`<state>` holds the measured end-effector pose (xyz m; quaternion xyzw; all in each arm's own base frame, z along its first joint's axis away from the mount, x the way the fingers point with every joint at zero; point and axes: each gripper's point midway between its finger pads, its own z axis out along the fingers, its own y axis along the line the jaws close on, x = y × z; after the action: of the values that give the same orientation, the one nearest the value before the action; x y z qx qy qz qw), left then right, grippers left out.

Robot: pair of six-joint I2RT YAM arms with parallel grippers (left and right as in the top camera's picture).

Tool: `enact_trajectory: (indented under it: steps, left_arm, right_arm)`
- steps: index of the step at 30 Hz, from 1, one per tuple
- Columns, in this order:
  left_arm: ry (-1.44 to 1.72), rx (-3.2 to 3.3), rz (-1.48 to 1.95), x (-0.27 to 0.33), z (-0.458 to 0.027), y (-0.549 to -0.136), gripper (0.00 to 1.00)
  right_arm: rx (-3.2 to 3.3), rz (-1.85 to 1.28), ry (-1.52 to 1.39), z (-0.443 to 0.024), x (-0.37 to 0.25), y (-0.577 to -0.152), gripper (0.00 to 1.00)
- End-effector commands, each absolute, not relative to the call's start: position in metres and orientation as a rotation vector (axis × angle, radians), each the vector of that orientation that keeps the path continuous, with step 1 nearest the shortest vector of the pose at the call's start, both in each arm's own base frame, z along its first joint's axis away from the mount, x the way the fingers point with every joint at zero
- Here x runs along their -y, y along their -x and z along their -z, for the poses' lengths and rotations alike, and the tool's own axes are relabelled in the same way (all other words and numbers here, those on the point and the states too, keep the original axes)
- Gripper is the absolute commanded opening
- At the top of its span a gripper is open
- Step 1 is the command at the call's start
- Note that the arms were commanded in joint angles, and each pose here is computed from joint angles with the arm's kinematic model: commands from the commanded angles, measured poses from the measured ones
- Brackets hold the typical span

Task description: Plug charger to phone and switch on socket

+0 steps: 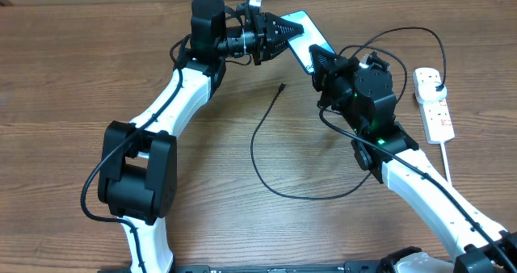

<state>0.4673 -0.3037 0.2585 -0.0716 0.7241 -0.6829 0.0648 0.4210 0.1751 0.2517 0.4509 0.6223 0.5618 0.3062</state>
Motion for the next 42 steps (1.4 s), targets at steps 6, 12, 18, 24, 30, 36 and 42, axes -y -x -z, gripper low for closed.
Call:
enact_trajectory:
  steps: [6,12,18,24,30,36,42]
  left_arm:
    - [0.107,-2.185,2.097,0.314,-0.271,-0.453,0.20]
    - [0.108,-2.185,2.097,0.314,-0.271,-0.453,0.21]
    - [0.106,-2.186,2.098,0.314,-0.271,-0.453,0.20]
    - [0.110,-2.187,2.100,0.314,-0.271,-0.453,0.12]
    - [0.110,-2.187,2.099,0.314,-0.271,-0.453,0.04]
    - [0.110,-2.187,2.099,0.314,-0.271,-0.453,0.04]
    - [0.111,-2.182,2.095,0.312,-0.271,-0.455,0.04]
  right_arm:
    - [-1.696,-1.549,-1.113,-0.264,-0.195,-0.417,0.04]
    - [-1.715,-1.563,-1.097,-0.264,-0.199,-0.414,0.04]
    - [-1.735,-1.570,-1.091,-0.262,-0.204,-0.411,0.04]
    - [-1.740,-1.571,-1.084,-0.262,-0.206,-0.410,0.04]
    - [-1.741,-1.572,-1.084,-0.262,-0.206,-0.410,0.04]
    - [-1.741,-1.571,-1.084,-0.262,-0.206,-0.410,0.08]
    - [-1.754,-1.561,-1.095,-0.258,-0.206,-0.409,0.28]
